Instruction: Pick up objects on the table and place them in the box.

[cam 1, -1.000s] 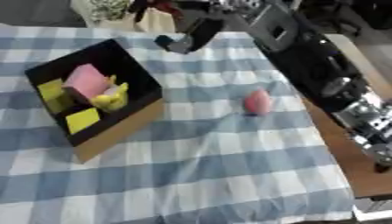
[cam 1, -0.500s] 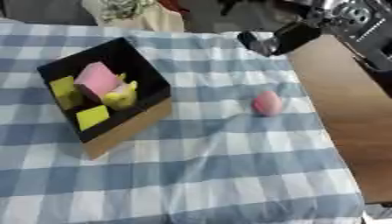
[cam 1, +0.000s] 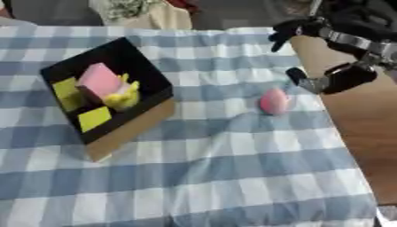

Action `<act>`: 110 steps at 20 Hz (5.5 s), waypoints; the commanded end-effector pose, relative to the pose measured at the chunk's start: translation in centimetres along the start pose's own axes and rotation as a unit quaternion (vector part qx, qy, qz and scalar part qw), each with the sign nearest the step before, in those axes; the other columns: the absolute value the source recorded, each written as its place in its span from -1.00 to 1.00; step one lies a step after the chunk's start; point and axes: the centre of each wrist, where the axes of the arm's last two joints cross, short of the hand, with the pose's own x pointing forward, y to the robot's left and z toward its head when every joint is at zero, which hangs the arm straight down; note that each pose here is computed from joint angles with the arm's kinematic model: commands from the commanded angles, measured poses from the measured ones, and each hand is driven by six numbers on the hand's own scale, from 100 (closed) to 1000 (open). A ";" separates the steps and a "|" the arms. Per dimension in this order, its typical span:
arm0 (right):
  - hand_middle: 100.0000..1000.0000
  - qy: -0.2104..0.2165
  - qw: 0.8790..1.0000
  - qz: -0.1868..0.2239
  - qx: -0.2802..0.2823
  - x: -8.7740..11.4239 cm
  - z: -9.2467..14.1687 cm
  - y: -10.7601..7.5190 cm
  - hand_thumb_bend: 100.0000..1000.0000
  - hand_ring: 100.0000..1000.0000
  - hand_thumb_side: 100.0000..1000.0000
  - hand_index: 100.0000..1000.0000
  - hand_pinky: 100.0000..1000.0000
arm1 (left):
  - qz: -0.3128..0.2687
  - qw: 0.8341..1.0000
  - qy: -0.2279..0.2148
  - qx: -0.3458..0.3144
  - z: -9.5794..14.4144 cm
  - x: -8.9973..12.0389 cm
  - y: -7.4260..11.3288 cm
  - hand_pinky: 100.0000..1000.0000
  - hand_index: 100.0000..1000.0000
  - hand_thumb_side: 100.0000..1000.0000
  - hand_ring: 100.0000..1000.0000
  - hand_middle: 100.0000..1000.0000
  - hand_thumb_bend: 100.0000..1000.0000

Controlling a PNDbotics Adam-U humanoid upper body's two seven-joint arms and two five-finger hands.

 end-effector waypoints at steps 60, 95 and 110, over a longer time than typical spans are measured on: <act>0.30 0.163 0.982 0.072 0.059 -9.2 2.1 3.0 -0.93 1.00 -0.66 0.82 0.86 | 0.025 0.999 0.032 -0.023 0.3 0.6 -0.9 0.49 0.56 0.08 0.88 0.69 -0.11; 0.37 0.147 0.980 0.073 0.110 -9.1 1.9 5.2 -0.97 1.00 -0.44 0.84 0.86 | 0.036 0.999 0.032 -0.020 0.0 0.7 -1.2 0.49 0.56 0.07 0.89 0.70 -0.12; 0.06 0.160 0.982 0.050 0.090 -9.7 1.1 5.5 -0.98 1.00 -0.41 0.56 0.82 | 0.046 0.998 0.033 -0.019 -0.1 0.8 -1.5 0.49 0.56 0.08 0.90 0.71 -0.13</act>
